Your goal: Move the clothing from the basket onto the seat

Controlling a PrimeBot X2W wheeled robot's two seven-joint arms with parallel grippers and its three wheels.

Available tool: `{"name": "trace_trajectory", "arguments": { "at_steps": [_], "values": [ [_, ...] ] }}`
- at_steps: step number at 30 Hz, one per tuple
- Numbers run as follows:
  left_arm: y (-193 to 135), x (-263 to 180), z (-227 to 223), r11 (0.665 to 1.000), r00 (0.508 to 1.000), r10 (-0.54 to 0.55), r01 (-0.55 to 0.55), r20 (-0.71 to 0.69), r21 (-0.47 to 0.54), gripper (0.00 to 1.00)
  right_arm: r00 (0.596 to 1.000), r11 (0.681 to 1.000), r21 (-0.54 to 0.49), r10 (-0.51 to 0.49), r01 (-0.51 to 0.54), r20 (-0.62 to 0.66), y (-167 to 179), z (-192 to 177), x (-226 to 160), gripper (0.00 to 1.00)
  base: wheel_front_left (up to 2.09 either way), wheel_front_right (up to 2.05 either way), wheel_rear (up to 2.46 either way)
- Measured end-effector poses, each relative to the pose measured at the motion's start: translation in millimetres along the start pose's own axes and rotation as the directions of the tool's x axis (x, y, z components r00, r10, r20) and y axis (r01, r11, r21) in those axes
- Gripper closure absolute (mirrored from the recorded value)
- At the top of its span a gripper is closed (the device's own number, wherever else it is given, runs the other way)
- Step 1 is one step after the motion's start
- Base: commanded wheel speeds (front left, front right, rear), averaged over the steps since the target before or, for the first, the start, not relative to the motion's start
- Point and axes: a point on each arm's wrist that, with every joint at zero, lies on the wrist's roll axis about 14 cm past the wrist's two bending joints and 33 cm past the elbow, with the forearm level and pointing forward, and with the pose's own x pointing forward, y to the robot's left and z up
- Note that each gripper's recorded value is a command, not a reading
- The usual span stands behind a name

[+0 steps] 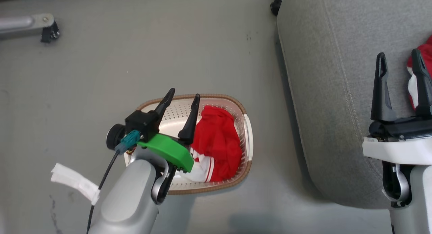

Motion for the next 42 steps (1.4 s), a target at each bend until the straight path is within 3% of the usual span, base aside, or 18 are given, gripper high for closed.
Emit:
{"name": "trace_trajectory", "arguments": {
  "at_steps": [4, 8, 12, 18, 28, 42],
  "values": [
    [2.7, 21.1, -51.9, 0.998, 0.985, -0.056, 0.059, -0.163, 0.013, 0.0, 1.0, 1.0, 0.0, 0.002, -0.002, -0.026, -0.3, -22.6, 10.9, 0.0, 0.0, 0.0, 0.0],
    [4.6, 25.7, -113.2, 0.992, 0.932, -0.11, 0.124, -0.345, 0.019, 0.0, 0.997, 1.0, 0.004, 0.031, -0.031, -0.064, 10.3, -48.3, 17.3, 0.0, 0.0, 0.0, 0.0],
    [6.4, 34.0, -150.6, 0.985, 0.884, -0.151, 0.171, -0.442, 0.006, 0.0, 0.993, 0.999, -0.003, 0.043, -0.043, -0.113, 14.2, -73.7, 17.9, 0.0, 0.0, 0.0, 0.0],
    [11.5, 26.0, -217.0, 0.978, 0.757, -0.182, 0.207, -0.627, -0.034, 0.0, 0.982, 0.999, -0.012, 0.029, -0.032, -0.188, 10.4, -107.3, 13.5, 0.0, 0.0, 0.0, 0.0],
    [7.2, 21.6, -280.9, 0.962, 0.589, -0.229, 0.258, -0.775, -0.088, 0.0, 0.962, 0.998, -0.056, -0.014, -0.002, -0.274, -6.2, -135.9, 0.7, 0.0, 0.0, 0.0, 0.0],
    [8.2, 23.6, -326.4, 0.959, 0.472, -0.24, 0.252, -0.848, -0.131, 0.0, 0.934, 0.999, -0.033, -0.025, 0.014, -0.355, -10.4, -166.1, -12.7, 0.0, 0.0, 0.0, 0.0]
  ]
}}
